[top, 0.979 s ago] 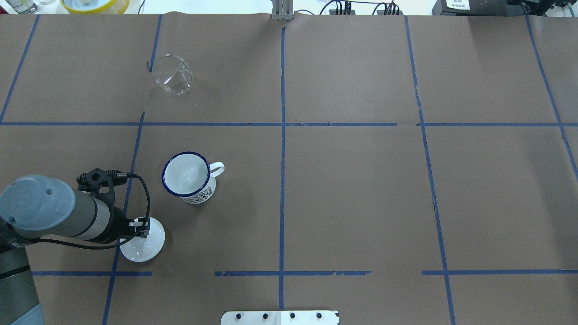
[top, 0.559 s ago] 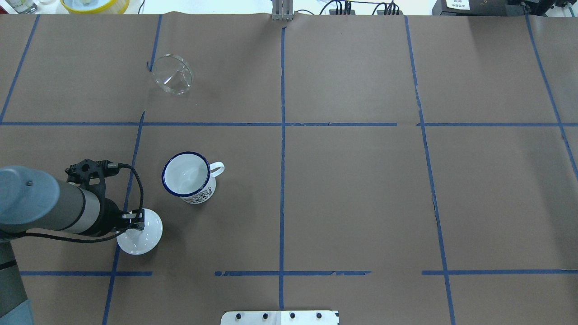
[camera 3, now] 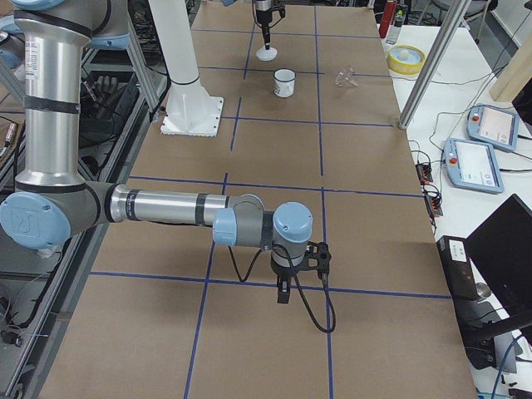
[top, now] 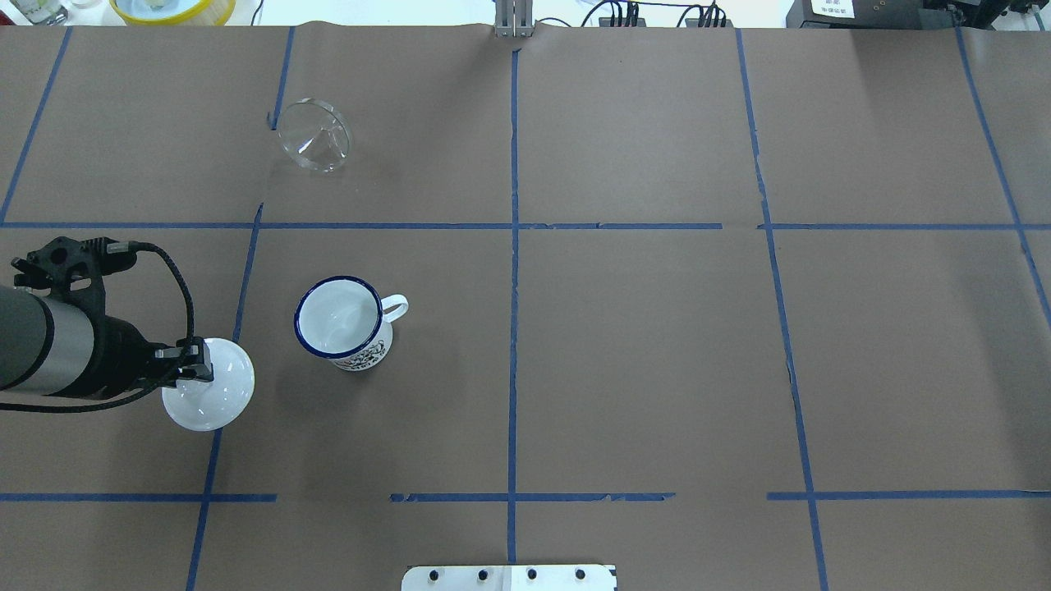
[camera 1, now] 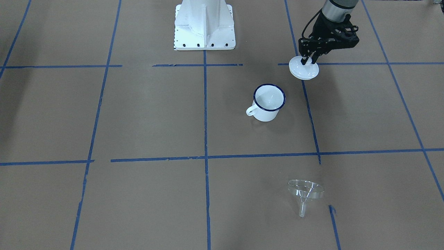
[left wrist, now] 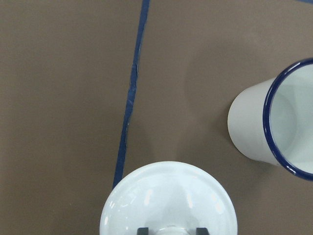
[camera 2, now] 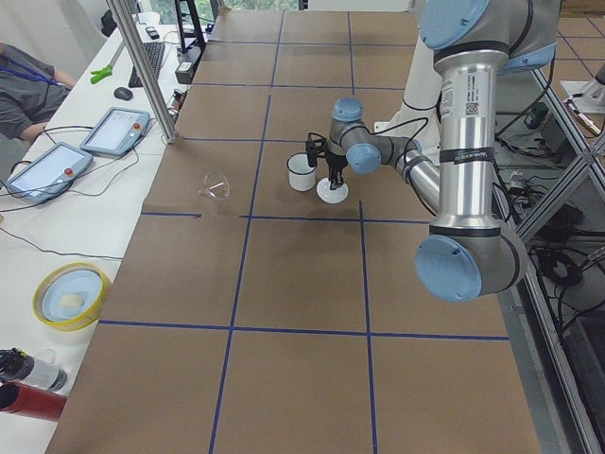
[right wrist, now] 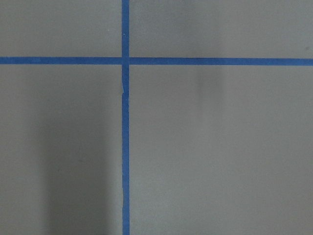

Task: Remove funnel from cup
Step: 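Carry the white lid over the mug with the left gripper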

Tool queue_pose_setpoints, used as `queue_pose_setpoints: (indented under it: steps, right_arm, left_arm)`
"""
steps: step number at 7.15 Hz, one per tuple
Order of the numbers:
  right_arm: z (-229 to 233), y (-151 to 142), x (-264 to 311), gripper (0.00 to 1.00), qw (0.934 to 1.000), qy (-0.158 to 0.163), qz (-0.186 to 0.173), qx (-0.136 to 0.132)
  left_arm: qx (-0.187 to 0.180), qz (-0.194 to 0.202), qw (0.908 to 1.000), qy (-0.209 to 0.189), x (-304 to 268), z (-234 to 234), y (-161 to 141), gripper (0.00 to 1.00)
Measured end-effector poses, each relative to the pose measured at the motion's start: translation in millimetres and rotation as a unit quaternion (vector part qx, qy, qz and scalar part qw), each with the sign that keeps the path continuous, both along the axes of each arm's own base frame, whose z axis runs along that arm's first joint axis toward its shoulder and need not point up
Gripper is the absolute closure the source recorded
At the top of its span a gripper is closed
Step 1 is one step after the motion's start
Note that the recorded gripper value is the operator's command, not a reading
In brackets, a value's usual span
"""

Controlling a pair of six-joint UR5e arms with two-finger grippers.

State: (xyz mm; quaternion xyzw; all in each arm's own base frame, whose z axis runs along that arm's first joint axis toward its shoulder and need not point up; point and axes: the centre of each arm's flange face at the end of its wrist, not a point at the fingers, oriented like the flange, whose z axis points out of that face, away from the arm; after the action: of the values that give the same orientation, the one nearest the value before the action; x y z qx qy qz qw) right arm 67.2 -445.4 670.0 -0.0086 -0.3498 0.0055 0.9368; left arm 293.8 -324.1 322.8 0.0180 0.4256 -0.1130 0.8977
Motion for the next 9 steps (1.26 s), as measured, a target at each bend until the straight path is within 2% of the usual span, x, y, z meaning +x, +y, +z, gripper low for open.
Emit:
queue_pose_setpoints:
  steps: [2, 4, 7, 9]
  right_arm:
    - [0, 0, 0, 0.0, 1.0, 0.0, 0.0, 0.0]
    - [0, 0, 0, 0.0, 1.0, 0.0, 0.0, 0.0]
    - [0, 0, 0, 0.0, 1.0, 0.0, 0.0, 0.0]
    - [0, 0, 0, 0.0, 1.0, 0.0, 0.0, 0.0]
  left_arm:
    - [-0.006, -0.011, 0.9999, -0.004, 16, -54, -26, 1.0]
    - [-0.022, -0.004, 0.9997, -0.011, 56, -103, -55, 1.0]
    - [-0.031, 0.001, 0.9993, -0.018, 97, -96, -83, 1.0]
    - [-0.028, 0.003, 0.9995, -0.016, 104, -91, -88, 1.0]
